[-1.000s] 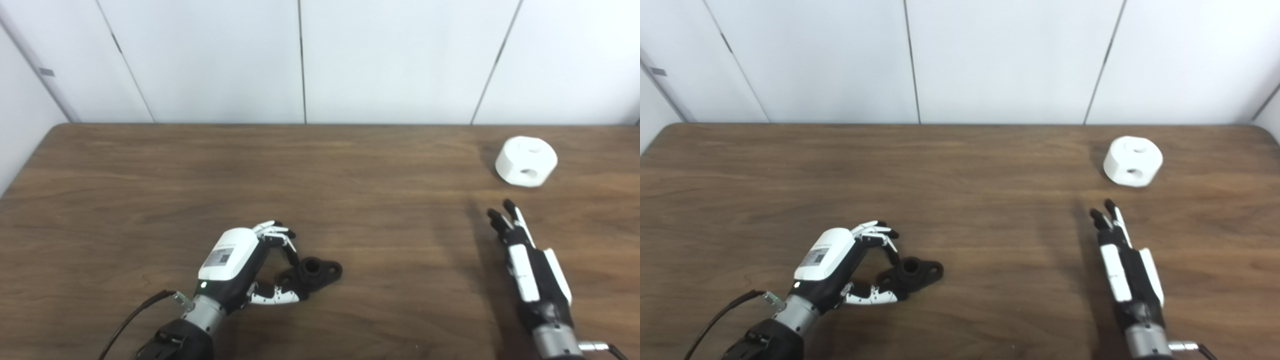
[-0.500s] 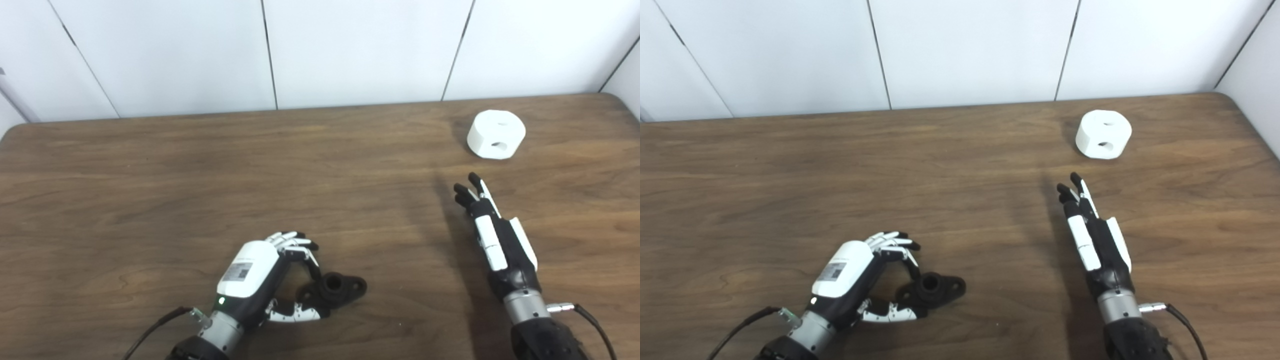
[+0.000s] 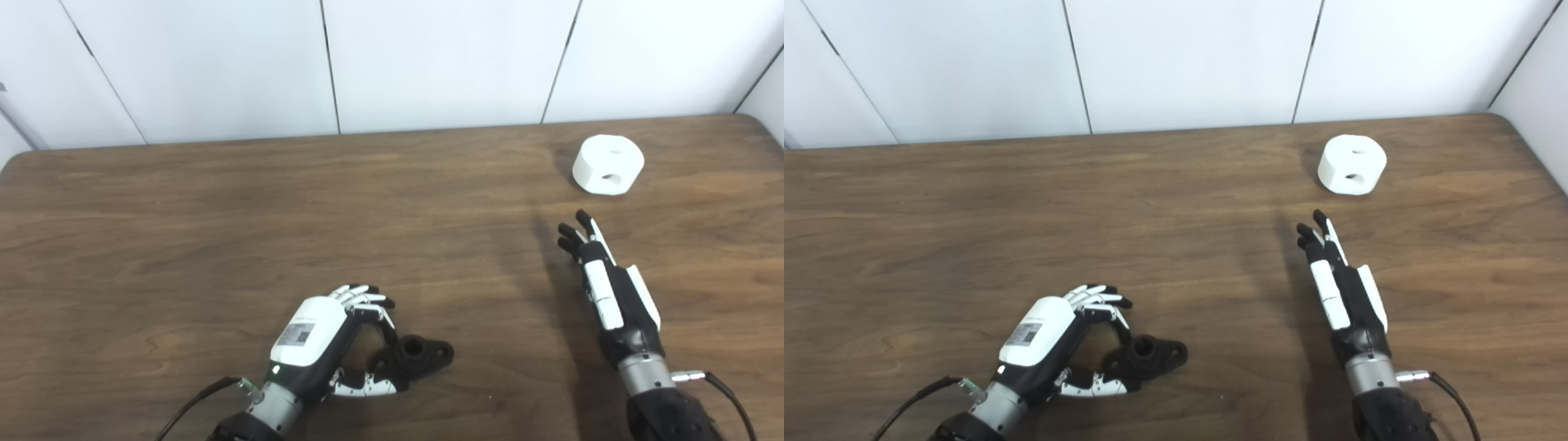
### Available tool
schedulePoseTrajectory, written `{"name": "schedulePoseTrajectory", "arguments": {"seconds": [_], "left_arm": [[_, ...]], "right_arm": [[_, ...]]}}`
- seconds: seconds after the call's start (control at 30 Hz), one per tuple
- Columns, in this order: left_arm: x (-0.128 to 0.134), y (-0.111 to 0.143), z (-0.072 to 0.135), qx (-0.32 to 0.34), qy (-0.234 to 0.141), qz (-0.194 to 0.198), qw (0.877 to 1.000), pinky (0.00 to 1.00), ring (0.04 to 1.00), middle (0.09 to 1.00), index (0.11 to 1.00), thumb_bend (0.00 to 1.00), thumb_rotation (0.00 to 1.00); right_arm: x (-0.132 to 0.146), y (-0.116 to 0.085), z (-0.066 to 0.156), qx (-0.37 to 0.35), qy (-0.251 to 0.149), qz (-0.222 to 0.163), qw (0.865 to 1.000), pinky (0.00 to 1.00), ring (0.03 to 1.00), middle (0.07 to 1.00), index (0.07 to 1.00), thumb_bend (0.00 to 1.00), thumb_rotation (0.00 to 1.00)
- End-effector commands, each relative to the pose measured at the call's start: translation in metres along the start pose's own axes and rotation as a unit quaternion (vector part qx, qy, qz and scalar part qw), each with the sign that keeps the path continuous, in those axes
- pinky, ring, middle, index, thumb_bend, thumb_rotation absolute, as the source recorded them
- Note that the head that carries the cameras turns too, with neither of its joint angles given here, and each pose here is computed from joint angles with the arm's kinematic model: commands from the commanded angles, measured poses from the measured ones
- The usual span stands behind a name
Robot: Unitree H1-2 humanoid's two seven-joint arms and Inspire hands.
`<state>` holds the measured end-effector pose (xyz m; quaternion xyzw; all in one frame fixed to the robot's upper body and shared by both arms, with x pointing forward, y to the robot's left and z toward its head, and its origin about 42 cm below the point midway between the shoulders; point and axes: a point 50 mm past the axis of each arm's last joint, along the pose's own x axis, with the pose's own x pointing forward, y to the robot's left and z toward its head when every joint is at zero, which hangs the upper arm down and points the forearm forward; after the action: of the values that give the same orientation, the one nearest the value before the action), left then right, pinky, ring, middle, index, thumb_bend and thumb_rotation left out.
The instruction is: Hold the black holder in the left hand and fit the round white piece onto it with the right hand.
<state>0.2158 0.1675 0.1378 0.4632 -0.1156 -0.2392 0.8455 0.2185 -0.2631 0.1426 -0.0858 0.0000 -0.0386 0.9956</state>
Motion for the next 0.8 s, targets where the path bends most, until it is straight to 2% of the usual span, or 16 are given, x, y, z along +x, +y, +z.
{"name": "schedulePoseTrajectory", "arguments": {"seconds": [0.0,0.1,0.17,0.3,0.4,0.43,0.47,0.53,0.67,0.77], "left_arm": [[-0.002,-0.009,-0.005,-0.003,0.013,-0.025,1.000,0.89,0.882,0.791,0.488,0.52,0.05],[0.000,-0.011,-0.008,-0.012,0.017,-0.025,0.999,0.86,0.877,0.786,0.487,0.52,0.05],[0.001,-0.012,-0.010,-0.015,0.019,-0.028,0.999,0.86,0.880,0.788,0.488,0.52,0.05],[0.001,-0.013,-0.011,-0.021,0.019,-0.025,0.999,0.86,0.886,0.788,0.488,0.52,0.05],[0.002,-0.015,-0.011,-0.025,0.021,-0.026,0.999,0.86,0.884,0.789,0.488,0.52,0.05],[0.002,-0.016,-0.011,-0.025,0.021,-0.028,0.999,0.83,0.882,0.789,0.488,0.52,0.05],[0.002,-0.017,-0.011,-0.026,0.021,-0.029,0.999,0.82,0.882,0.790,0.488,0.52,0.05],[0.003,-0.018,-0.012,-0.024,0.020,-0.035,0.999,0.81,0.886,0.794,0.488,0.52,0.05],[0.005,-0.021,-0.013,-0.019,0.009,-0.033,0.999,0.83,0.879,0.791,0.487,0.52,0.05],[0.007,-0.024,-0.012,-0.017,0.012,-0.033,0.999,0.82,0.878,0.791,0.487,0.52,0.05]], "right_arm": [[0.001,0.002,0.015,0.015,-0.036,-0.008,0.999,1.00,0.935,0.932,0.984,0.60,1.00],[0.002,0.000,0.015,0.016,-0.043,-0.005,0.999,1.00,0.943,0.930,0.978,0.61,0.99],[0.002,-0.001,0.015,0.014,-0.046,-0.005,0.999,0.98,0.952,0.933,0.970,0.60,0.92],[0.002,-0.007,0.019,-0.020,-0.059,-0.008,0.998,0.96,0.957,0.944,0.978,0.60,0.87],[0.003,-0.015,0.026,-0.064,-0.074,-0.015,0.995,0.95,0.941,0.924,0.968,0.62,0.70],[0.004,-0.018,0.029,-0.076,-0.078,-0.017,0.994,0.96,0.941,0.919,0.958,0.65,0.59],[0.004,-0.020,0.031,-0.083,-0.081,-0.018,0.993,0.96,0.938,0.918,0.951,0.67,0.53],[0.008,-0.027,0.036,-0.093,-0.087,-0.022,0.992,0.96,0.941,0.924,0.940,0.71,0.45],[0.022,-0.049,0.055,-0.134,-0.100,-0.030,0.985,0.93,0.943,0.927,0.925,0.76,0.37],[0.032,-0.063,0.067,-0.142,-0.106,-0.037,0.983,0.97,0.957,0.923,0.911,0.79,0.30]]}}
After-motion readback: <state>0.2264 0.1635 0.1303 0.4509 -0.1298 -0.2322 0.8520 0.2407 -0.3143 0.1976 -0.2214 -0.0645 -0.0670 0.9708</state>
